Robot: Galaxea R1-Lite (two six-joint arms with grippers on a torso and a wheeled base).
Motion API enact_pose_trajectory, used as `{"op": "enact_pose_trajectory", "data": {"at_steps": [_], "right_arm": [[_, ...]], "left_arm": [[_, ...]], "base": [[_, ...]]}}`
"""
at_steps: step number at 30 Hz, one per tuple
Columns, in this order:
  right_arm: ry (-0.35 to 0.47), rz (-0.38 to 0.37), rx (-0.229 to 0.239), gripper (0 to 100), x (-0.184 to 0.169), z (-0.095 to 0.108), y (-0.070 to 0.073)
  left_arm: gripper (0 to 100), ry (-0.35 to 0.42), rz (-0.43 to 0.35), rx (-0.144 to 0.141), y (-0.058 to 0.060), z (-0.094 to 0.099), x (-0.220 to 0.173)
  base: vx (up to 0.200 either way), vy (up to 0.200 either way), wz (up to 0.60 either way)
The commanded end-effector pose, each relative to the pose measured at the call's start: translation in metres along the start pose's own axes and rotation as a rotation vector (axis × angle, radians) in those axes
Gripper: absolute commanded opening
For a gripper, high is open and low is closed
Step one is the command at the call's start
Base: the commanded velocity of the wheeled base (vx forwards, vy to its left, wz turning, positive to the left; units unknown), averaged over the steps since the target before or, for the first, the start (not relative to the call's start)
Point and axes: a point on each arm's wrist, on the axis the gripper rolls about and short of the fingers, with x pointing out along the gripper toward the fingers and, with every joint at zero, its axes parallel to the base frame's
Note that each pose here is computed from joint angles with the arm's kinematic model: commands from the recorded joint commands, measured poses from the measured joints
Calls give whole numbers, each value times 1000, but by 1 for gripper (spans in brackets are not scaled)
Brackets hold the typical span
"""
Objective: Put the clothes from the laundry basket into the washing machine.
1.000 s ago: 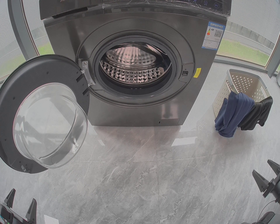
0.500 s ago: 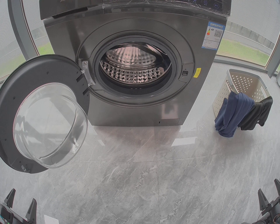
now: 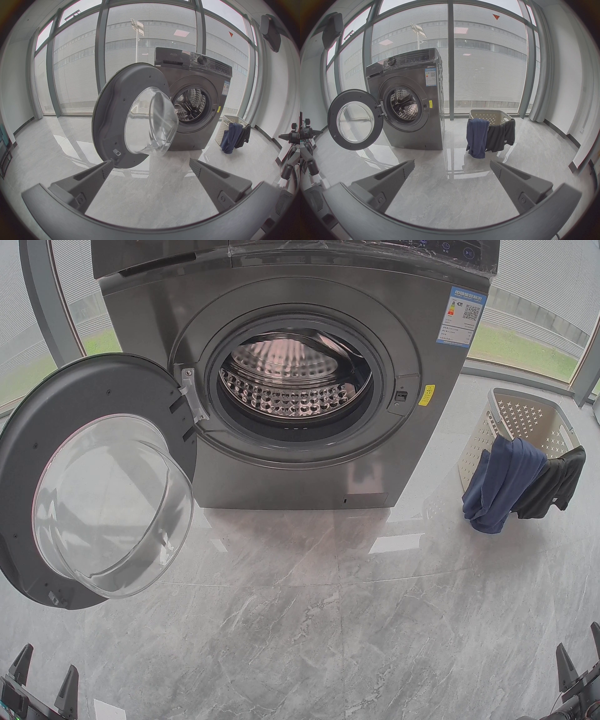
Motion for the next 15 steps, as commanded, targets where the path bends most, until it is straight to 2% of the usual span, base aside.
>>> {"op": "enact_pose_trajectory", "data": {"at_steps": [1,15], "right_arm": [[3,2,0,100,0,-5,0],[3,2,0,100,0,-5,0]], "left_arm": [[100,-2,1,-1,0,-5,0],[100,-2,1,-1,0,-5,0]], "base": [[0,-200,0],[0,-200,0]]}}
